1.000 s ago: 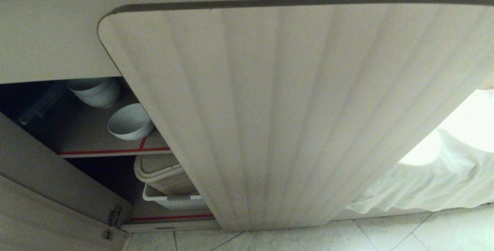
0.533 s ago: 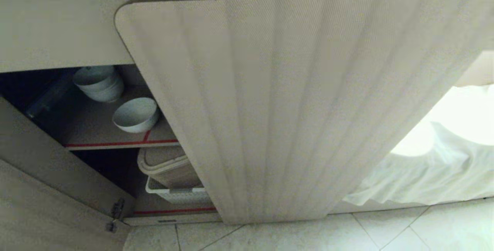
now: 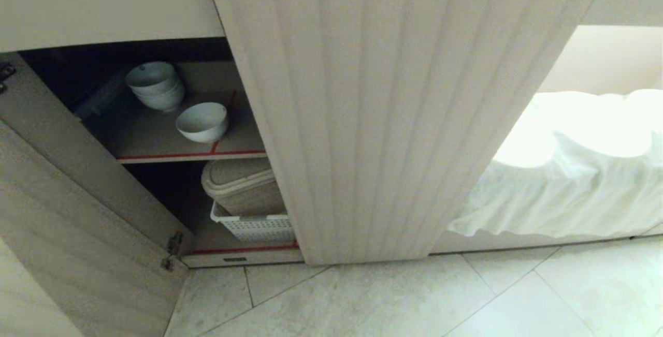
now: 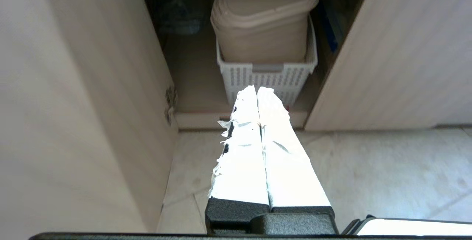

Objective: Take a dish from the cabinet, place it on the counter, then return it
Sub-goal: Close the cabinet door

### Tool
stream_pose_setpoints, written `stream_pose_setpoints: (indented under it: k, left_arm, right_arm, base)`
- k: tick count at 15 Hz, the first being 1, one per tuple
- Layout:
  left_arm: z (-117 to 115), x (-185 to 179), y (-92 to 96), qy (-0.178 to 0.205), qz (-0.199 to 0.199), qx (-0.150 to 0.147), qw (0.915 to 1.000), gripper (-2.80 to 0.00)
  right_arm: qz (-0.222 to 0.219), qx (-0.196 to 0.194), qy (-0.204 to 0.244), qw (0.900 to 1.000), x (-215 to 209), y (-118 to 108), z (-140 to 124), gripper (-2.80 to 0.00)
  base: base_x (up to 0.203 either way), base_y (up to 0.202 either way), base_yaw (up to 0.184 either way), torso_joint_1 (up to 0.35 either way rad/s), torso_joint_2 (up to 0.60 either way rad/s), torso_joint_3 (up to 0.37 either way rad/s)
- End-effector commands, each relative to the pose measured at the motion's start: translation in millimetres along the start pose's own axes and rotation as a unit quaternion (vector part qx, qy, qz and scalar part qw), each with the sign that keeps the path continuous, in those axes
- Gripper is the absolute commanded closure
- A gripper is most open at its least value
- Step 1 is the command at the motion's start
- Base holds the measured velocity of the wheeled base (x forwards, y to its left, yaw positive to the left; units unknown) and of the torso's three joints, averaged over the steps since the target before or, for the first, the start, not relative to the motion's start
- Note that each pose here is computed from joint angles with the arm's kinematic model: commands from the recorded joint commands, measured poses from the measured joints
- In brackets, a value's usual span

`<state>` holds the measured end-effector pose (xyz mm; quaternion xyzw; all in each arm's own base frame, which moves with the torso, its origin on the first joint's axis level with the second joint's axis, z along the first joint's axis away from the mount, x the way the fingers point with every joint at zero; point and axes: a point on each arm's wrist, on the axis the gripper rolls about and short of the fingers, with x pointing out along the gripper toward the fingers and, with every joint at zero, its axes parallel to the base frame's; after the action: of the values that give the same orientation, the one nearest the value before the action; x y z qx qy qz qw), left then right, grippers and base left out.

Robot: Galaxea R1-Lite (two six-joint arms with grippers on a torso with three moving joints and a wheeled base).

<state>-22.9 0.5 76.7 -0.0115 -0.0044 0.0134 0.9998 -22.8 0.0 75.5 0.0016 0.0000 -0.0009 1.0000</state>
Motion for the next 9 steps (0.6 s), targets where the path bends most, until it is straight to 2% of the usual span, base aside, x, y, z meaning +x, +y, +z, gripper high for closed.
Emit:
stream_pose_setpoints:
  k: [1,9]
  left_arm:
    - [0.0,0.0,0.0,0.000,0.000,0.000,1.0000,0.00]
    - [-0.2,0.0,0.0,0.000,0.001,-0.001,1.0000,0.00]
  right_arm:
    - [0.001,0.000,0.000,1.000,0.0,0.0,0.0,0.00]
    - [0.000,0.000,0.000,1.000,0.0,0.0,0.0,0.00]
  base:
    - [-0.195,0.000,-0.001,-0.005,0.00,0.002]
    - [-0.194,0.000,-0.001,0.003,0.00,0.005]
